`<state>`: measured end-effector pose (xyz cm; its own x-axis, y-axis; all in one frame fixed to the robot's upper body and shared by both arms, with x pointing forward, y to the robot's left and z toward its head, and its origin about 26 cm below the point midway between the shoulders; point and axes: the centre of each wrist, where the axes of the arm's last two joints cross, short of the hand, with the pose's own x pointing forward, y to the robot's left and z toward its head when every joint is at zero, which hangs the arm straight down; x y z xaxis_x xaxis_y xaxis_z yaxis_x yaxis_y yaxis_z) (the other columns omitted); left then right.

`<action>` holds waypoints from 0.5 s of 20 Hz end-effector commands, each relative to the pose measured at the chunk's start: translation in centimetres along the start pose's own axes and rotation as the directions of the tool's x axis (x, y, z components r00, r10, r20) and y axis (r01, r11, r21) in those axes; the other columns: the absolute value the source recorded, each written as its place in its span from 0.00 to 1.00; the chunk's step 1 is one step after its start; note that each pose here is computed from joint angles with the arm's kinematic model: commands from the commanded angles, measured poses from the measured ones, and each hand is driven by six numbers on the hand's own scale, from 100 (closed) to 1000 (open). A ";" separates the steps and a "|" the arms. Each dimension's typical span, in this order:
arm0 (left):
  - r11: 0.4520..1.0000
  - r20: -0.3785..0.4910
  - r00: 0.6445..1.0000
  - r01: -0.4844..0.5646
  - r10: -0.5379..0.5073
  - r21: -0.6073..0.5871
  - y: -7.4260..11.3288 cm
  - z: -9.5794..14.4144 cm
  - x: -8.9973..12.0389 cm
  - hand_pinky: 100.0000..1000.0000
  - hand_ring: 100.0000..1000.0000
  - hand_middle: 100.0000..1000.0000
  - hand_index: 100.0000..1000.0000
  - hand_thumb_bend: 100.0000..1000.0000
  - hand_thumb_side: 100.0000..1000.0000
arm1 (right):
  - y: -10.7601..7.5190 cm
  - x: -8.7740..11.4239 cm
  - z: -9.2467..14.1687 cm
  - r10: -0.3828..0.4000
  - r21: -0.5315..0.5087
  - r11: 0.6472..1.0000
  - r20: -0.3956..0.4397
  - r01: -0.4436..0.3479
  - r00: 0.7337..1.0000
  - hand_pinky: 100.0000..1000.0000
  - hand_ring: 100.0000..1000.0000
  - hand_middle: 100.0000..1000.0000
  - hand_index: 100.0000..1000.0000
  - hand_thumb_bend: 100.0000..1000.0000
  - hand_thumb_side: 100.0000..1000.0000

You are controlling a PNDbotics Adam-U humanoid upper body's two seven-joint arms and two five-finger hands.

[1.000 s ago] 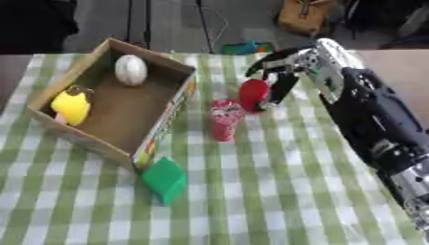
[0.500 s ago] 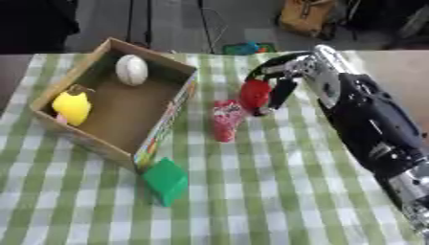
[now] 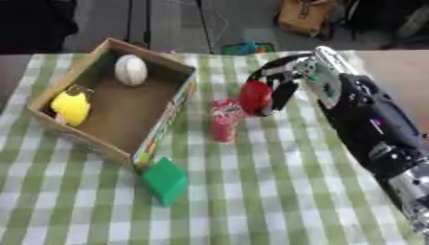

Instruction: Pick up objects on the table and place them in the box.

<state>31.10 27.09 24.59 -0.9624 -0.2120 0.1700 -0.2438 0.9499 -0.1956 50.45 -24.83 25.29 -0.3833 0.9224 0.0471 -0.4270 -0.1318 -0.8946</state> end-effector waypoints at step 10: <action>1.000 0.025 1.000 -0.001 0.001 0.009 -0.1 -0.7 0.4 0.82 0.83 0.75 0.75 0.00 1.00 | -1.3 0.0 0.6 -0.026 -0.076 0.997 -0.007 0.025 1.000 0.17 0.57 0.80 0.89 0.31 0.19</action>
<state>31.11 27.08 24.58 -0.9615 -0.2125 0.1740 -0.2458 0.9484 -0.2001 50.50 -24.86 25.21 -0.3611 0.9299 0.0705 -0.4082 -0.0897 -0.9085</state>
